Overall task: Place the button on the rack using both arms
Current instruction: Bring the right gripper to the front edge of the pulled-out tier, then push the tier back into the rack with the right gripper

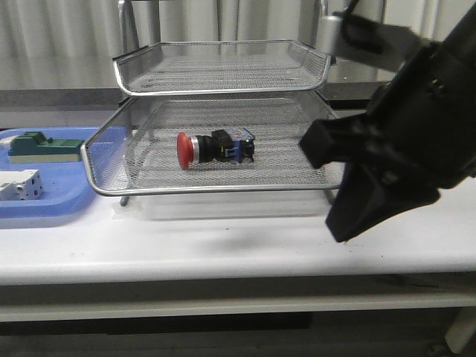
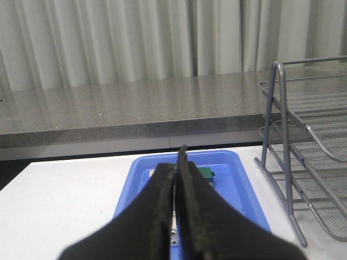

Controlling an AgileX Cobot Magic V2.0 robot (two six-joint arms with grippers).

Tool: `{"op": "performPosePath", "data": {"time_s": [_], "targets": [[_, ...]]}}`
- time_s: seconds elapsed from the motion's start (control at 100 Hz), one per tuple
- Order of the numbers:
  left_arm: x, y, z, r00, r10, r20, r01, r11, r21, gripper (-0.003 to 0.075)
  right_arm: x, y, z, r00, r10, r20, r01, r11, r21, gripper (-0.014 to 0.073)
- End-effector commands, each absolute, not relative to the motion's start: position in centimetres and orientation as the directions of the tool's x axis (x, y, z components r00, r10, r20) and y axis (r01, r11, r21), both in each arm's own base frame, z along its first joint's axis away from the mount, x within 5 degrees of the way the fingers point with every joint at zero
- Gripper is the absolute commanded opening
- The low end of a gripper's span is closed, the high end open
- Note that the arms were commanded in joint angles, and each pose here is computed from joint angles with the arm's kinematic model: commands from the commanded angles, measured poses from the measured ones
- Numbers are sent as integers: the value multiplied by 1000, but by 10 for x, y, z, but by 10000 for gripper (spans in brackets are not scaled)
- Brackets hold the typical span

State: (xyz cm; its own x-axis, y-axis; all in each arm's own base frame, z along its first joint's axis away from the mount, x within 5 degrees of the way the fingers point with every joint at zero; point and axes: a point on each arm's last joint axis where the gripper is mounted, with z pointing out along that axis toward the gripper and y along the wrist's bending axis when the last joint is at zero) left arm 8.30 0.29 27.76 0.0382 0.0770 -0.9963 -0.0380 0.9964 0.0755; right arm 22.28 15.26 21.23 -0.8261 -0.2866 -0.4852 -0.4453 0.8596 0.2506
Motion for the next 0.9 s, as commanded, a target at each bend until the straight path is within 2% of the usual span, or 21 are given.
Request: {"op": "performPosePath", "data": {"time_s": [0.0,0.19,0.39,0.65,0.89], "targets": [[83,4,293,127,62,-990,-60,997,55,4,235,169,224,-776,-271,-569,-476,844,248,-64],[83,4,293,127,62,-990,-60,997,55,4,250,196,218,-757,-317,-572,-520,822,232,-64],[83,4,293,127,62,-990,-60,997,55,4,265,208,213,-741,-344,-576,-540,815,209,-64],[83,4,293,127,62,-990,-60,997,55,4,284,212,219,-693,-328,-642,-545,821,169,-64],[83,4,293,127,62,-990,-60,997,55,4,318,203,220,-703,-292,-649,-499,852,157,-64]]}}
